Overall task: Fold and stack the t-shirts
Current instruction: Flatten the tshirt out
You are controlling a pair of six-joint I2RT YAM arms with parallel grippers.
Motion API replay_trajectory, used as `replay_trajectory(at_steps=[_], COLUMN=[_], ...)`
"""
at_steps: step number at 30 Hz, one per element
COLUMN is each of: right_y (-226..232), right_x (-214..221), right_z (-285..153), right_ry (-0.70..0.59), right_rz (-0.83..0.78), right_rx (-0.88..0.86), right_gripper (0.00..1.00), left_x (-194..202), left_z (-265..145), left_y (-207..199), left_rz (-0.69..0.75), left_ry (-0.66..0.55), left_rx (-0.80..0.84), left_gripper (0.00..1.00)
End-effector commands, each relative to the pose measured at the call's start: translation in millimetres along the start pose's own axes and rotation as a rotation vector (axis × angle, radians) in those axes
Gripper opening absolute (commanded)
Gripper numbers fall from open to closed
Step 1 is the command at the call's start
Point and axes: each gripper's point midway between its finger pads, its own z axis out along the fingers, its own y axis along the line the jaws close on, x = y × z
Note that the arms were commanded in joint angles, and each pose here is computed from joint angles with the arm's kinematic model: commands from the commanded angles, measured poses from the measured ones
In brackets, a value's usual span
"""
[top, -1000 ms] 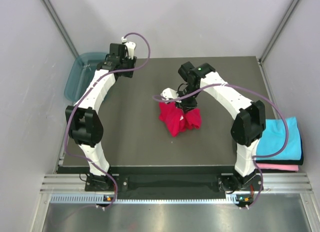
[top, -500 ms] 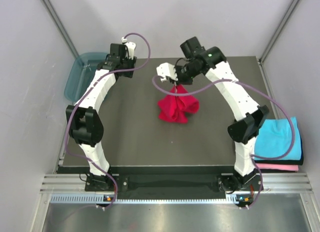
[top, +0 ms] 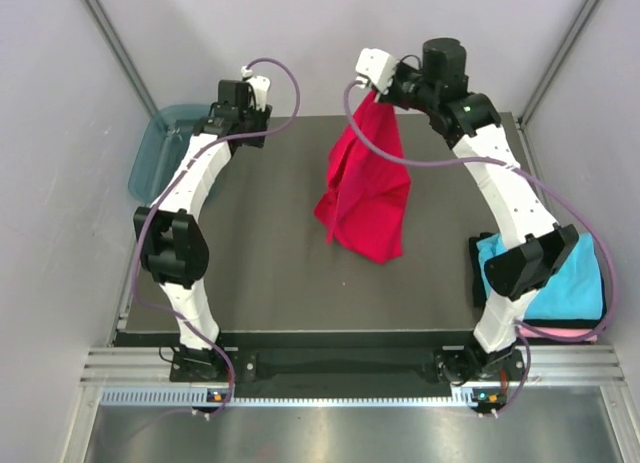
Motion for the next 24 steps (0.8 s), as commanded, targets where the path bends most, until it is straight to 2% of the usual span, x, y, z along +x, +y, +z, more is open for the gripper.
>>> replay_trajectory(at_steps=[1, 2, 4, 6, 9, 12, 13, 15, 16, 17, 19, 24], right_y=[-79, -78, -67, -65, -24, 10, 15, 28, 32, 33, 43, 54], right_x=[28, 53, 120, 150, 191, 200, 199, 201, 202, 201, 208, 212], right_z=[-10, 2, 17, 17, 32, 37, 37, 34, 32, 29, 25, 15], right_ry=[0.073, 0.126, 0.288, 0.329, 0.432, 0.438, 0.434, 0.436, 0.441, 0.442, 0.464, 0.481], right_rz=[-0.015, -0.027, 0.054, 0.138, 0.224, 0.314, 0.327, 0.351, 0.356, 0.357, 0.365, 0.407], right_rx=[0.355, 0.361, 0.331, 0.300, 0.185, 0.100, 0.088, 0.056, 0.052, 0.050, 0.032, 0.020], right_gripper=[0.00, 0.00, 0.00, 0.00, 0.00, 0.00, 0.00, 0.00, 0.00, 0.00, 0.00, 0.00], left_x=[-27, -27, -3, 14, 52, 73, 66, 75, 63, 72, 62, 69], left_z=[-26, -34, -42, -51, -49, -31, -26, -2, 3, 18, 29, 64], left_y=[-30, -57, -93, -133, -179, -205, -208, -214, -214, -219, -221, -225], left_rz=[0.034, 0.043, 0.051, 0.065, 0.083, 0.078, 0.067, 0.044, 0.047, 0.038, 0.026, -0.015], left_ry=[-0.093, -0.103, -0.040, -0.003, 0.079, 0.142, 0.130, 0.170, 0.149, 0.182, 0.166, 0.181], left_rx=[0.202, 0.354, 0.508, 0.649, 0.738, 0.751, 0.754, 0.747, 0.740, 0.743, 0.741, 0.691], left_gripper=[0.52, 0.52, 0.52, 0.57, 0.62, 0.66, 0.66, 0.66, 0.66, 0.66, 0.66, 0.64])
